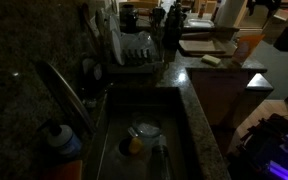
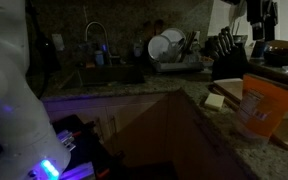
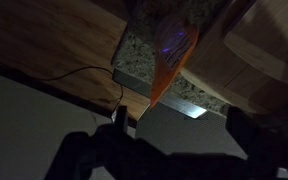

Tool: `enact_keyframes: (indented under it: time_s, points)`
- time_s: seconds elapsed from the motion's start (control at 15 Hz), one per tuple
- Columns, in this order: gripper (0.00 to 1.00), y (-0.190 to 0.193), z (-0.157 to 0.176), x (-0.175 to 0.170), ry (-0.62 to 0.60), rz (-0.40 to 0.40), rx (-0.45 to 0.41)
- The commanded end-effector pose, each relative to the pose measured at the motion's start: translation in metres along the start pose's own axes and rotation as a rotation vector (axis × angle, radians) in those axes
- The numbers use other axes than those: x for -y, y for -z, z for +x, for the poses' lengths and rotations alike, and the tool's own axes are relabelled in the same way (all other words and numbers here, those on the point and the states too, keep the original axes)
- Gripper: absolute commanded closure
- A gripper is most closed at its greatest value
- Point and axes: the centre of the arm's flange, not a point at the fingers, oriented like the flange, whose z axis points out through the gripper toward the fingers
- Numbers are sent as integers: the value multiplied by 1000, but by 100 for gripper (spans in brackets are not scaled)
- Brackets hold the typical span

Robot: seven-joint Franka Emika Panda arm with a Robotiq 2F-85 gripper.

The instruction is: Close the water faucet, move the orange pack to the left, scrub the countertop with the yellow sponge

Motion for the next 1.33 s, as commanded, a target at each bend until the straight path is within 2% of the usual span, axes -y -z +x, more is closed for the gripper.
enact_keyframes:
  time_s: [0.0, 0.27, 0.73, 0.8, 1.07, 1.13, 1.2, 1.27]
  points:
    - [0, -33, 4, 26, -101, -14, -10]
    - [0, -83, 13, 38, -246, -47, -54]
    - [0, -150, 31, 56, -212, -246, 137]
    - [0, -147, 14, 36, -215, -200, 88]
    - [0, -160, 20, 41, -210, -241, 117]
    - [5, -161, 20, 43, -216, -245, 123]
    - [26, -160, 19, 42, -215, -240, 113]
    - [29, -160, 19, 43, -214, -242, 111]
